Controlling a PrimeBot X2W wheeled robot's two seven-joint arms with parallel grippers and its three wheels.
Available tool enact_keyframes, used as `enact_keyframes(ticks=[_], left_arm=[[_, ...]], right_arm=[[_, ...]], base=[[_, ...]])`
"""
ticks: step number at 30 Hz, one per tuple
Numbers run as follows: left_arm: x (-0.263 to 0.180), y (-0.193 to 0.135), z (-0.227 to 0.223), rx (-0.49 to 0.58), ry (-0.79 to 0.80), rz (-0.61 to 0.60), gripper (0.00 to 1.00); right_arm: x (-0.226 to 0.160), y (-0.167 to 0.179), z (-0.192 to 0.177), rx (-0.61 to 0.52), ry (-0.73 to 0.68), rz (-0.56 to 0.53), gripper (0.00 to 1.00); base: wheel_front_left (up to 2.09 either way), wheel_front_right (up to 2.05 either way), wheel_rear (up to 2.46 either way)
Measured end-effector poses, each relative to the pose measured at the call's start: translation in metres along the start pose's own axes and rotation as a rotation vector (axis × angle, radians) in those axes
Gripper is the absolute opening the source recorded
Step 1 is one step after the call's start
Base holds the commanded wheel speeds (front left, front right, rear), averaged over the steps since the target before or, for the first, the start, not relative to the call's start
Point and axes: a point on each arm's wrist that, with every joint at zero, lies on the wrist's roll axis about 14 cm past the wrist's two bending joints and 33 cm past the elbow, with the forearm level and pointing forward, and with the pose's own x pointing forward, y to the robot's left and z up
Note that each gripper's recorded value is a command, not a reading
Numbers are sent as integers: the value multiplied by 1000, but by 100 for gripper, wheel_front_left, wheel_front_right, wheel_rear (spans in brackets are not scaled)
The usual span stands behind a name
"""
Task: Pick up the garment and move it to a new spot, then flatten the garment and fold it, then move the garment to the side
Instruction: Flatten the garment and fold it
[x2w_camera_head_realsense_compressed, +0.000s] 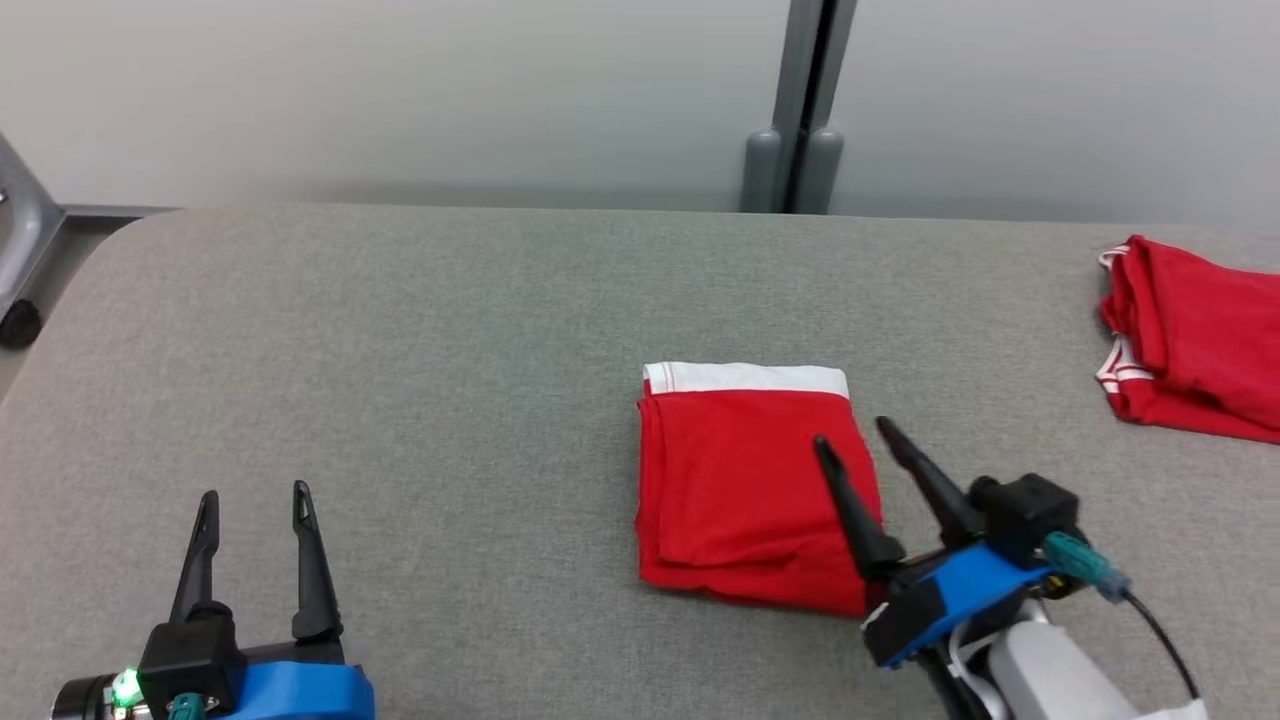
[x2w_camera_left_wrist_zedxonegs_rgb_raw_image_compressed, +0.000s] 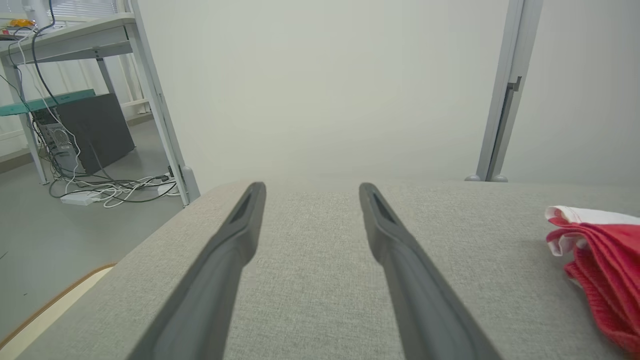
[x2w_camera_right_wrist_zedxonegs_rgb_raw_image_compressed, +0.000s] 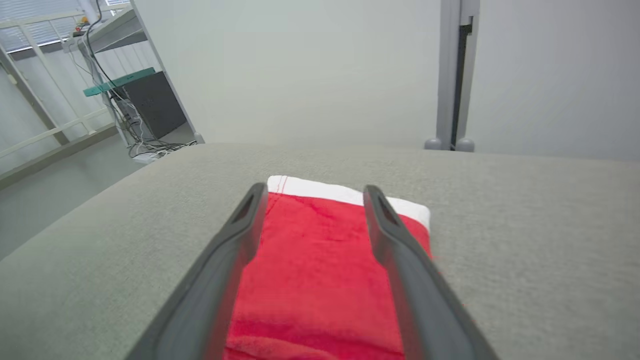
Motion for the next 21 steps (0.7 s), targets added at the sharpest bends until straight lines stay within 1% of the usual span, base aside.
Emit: enact_keyframes(ticks=[4,10,15,21], left_arm=[[0,-6,1,9,-4,-25,100],[-2,-16,0,14,-3,-62,100],[-7,-21,-2,14,3,-98,100],[-12,-26,-10,16,28,-126,100]], right_arm=[[-26,-45,25,-64,-68,-129,100],[-74,-85,37,-118,-104,-283,100],[-107,-97,33,-119,-104,-373,100],[-123,-94,27,-132,-93,-402,100]], base=[[0,0,0],[0,0,0],[0,0,0],[0,0,0]])
